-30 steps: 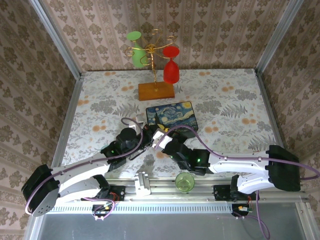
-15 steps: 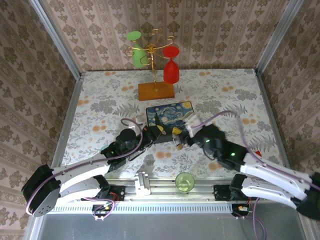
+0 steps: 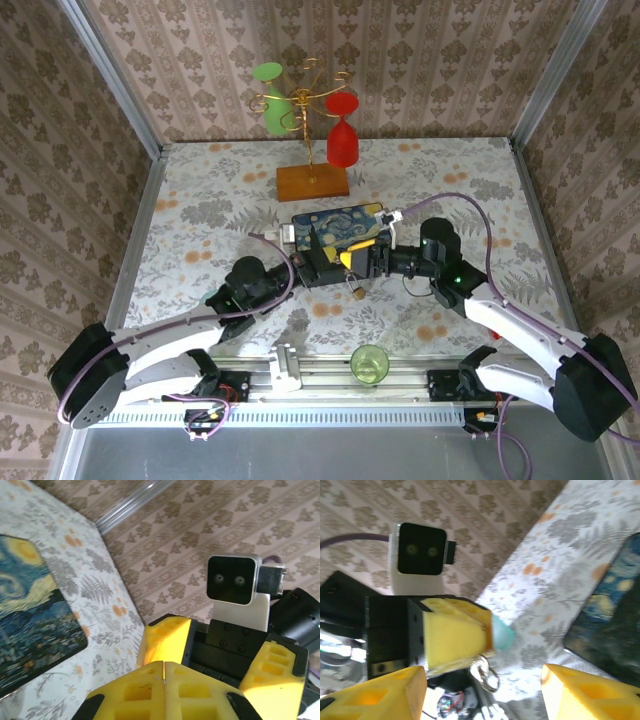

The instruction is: Unlock the padlock with the key

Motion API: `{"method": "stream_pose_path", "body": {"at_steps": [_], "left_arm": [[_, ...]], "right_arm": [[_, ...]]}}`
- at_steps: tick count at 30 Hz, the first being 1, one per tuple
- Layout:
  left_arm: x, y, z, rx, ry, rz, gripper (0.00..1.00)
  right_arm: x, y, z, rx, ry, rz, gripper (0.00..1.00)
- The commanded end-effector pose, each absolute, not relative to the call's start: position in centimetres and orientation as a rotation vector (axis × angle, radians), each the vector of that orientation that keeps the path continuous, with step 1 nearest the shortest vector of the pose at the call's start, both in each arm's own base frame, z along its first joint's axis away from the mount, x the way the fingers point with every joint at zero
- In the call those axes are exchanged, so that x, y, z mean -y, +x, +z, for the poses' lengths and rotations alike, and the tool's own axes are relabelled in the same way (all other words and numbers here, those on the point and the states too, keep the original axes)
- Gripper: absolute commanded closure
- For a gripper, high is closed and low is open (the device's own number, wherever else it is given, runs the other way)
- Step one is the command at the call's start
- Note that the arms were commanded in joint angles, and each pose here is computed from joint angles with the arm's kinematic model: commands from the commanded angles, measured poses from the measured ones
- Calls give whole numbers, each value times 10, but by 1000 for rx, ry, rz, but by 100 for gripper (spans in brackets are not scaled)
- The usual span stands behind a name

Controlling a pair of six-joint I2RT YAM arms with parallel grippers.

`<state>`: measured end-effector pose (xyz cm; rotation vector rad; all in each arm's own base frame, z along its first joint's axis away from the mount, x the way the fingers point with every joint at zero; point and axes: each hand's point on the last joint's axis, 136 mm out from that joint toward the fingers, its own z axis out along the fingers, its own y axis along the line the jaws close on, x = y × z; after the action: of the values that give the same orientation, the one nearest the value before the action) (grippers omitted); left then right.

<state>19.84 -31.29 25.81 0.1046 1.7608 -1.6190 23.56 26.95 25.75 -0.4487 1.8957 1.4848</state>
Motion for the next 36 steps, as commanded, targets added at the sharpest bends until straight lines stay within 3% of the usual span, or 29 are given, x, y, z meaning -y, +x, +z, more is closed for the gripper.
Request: {"method": "stream_pose_path", "body": {"at_steps": [1,8,12,18,31,36], "left_arm": [[313,190,297,-1553,208,-1681,100],[315,186,314,-1492,210,-1760,100],[316,185,316,-1487,209,-1766,100],[324,178,315,-1510,262,-1753,100],[322,180,315,-1482,226,-1731,100],[327,180,315,-1476,239,-1747,100]], "right_arm": [[-276,219,290,-1755,-530,1654,38],[-277,217,288,-1713,-525,1700,46],[-277,217,294,-1675,-526,1700,63],[-279,213,303,-1642,-557,1731,74],[-278,209,302,-1624,-539,1748,80],[-279,209,302,-1611,-538,1749,93]]}}
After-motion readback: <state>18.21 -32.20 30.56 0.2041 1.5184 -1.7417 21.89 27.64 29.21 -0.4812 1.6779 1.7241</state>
